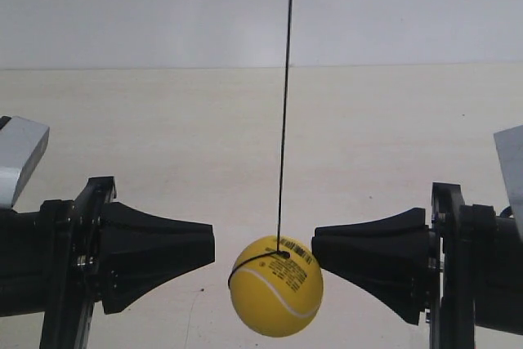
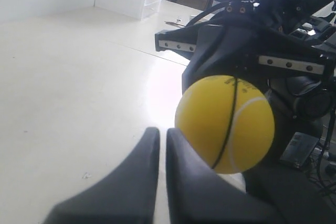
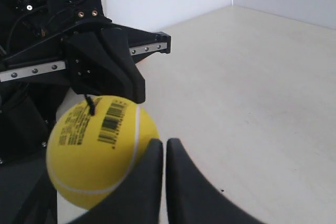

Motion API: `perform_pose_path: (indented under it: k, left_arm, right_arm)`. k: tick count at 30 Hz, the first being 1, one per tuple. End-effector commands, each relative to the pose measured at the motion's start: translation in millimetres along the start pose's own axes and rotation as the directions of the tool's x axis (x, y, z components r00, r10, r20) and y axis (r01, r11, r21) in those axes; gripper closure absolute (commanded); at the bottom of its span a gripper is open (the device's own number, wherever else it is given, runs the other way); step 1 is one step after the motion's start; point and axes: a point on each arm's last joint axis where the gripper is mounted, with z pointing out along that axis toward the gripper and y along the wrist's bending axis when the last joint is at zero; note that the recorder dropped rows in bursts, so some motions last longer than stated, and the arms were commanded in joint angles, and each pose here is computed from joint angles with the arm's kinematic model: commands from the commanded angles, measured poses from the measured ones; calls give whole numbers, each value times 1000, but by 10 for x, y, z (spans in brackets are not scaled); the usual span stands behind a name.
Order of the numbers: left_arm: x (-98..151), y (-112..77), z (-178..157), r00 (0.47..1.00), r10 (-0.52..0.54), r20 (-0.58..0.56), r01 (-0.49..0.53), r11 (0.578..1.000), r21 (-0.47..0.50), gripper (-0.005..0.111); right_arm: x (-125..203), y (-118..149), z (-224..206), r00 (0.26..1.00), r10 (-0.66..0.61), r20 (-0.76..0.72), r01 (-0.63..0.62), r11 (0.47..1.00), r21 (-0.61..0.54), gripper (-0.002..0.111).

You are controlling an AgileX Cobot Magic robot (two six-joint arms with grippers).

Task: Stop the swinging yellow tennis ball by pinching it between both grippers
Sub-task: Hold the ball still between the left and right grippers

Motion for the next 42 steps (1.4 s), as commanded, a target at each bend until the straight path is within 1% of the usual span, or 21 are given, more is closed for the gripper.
perform_pose_path:
  k: [1, 13, 22, 27, 31, 34, 36, 38, 42]
  left_arm:
    - [-20, -9, 5, 1000, -7, 13, 7, 1000, 8, 102]
    - [-2, -31, 5, 1000, 5, -7, -4, 999, 33, 102]
    - [-2, -31, 5, 1000, 5, -7, -4, 999, 33, 102]
    - [-39, 12, 7, 999, -15, 30, 15, 1000, -11, 102]
    - [-41, 14, 7, 999, -16, 32, 17, 1000, -14, 102]
    - [-37, -43, 50, 999, -28, 29, 28, 999, 17, 102]
    - [-47, -91, 97, 999, -12, 43, 10, 999, 30, 102]
    - [-61, -103, 120, 998, 3, 61, -5, 1000, 22, 102]
    - [-62, -102, 120, 998, 3, 62, -4, 1000, 21, 102]
  right_arm:
    - [-9, 14, -2, 1000, -8, 3, 8, 1000, -11, 108]
    - [-9, 12, -2, 1000, -7, 3, 7, 1000, -9, 108]
    - [-1, 18, -2, 1000, -12, -6, 12, 1000, -16, 108]
    - [-14, 33, -3, 1000, -9, 8, 9, 999, -32, 108]
    - [-14, 38, -3, 1000, -11, 8, 11, 999, -37, 108]
    - [-18, 42, -3, 1000, -11, 13, 11, 999, -42, 108]
    - [-19, 44, -3, 1000, -11, 14, 11, 999, -44, 108]
    - [-19, 44, -3, 1000, -9, 14, 9, 999, -44, 108]
    - [-19, 44, -3, 1000, -9, 14, 9, 999, -44, 108]
